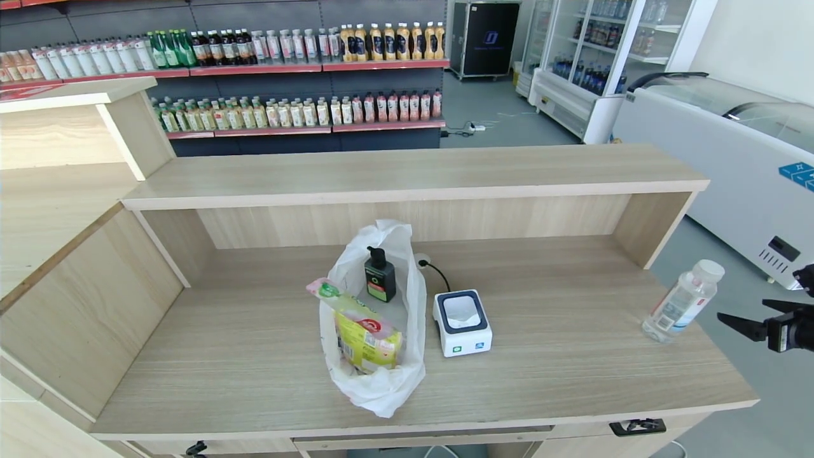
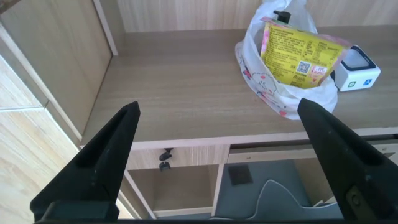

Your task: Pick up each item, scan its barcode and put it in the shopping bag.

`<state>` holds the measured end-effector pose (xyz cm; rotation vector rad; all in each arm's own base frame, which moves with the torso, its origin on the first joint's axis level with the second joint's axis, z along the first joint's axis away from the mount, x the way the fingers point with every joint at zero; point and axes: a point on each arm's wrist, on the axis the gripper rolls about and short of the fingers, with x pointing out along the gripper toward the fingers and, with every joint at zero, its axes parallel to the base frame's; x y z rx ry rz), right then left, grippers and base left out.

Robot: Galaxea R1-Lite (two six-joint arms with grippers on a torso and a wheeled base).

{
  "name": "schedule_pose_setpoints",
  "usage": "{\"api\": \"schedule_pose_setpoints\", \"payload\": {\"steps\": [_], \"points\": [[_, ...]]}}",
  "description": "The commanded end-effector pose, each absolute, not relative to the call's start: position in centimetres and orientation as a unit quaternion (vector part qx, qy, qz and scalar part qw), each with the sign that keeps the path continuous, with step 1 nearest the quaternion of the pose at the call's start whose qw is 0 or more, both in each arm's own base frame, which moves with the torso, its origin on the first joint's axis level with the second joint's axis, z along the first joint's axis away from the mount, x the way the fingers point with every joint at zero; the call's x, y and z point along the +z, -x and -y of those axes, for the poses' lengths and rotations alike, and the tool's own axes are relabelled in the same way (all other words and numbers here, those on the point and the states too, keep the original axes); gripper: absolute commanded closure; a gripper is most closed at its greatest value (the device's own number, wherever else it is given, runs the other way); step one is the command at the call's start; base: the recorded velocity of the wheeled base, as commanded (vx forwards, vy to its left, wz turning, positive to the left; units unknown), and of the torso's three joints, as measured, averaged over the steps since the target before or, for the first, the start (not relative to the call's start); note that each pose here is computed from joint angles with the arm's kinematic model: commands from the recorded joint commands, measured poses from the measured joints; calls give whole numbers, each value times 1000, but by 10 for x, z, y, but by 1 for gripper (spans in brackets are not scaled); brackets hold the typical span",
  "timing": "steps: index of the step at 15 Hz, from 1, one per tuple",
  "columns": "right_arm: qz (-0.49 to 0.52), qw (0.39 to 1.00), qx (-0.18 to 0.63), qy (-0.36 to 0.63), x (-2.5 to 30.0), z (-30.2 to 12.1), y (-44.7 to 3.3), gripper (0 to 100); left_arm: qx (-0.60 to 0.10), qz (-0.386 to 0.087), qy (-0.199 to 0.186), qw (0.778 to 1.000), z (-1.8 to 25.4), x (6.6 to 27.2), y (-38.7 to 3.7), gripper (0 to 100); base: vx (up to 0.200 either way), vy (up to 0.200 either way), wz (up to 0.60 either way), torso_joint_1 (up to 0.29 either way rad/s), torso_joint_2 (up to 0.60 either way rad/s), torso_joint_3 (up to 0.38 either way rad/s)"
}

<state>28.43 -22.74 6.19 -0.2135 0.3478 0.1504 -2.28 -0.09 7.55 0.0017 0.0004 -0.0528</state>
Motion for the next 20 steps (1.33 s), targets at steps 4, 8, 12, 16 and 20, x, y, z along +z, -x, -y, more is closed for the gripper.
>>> {"api": "schedule_pose_setpoints", "payload": {"steps": [4,8,12,16,20], "points": [[-166,972,118,115,40,206,-310,0,-26,-1,-1,1000,1,76,23,0,0,0,0,0,0,0],[-155,971,136,125,30,196,-324,0,-26,-1,-1,1000,1,76,23,0,0,0,0,0,0,0],[-144,968,153,135,24,189,-344,0,-27,-1,-1,1000,1,76,23,0,0,0,0,0,0,0],[-137,967,160,142,22,187,-354,0,-27,-1,-1,1000,1,76,23,0,0,0,0,0,0,0],[-135,966,166,144,19,184,-360,0,-27,-1,-1,1000,1,76,23,0,0,0,0,0,0,0]]}}
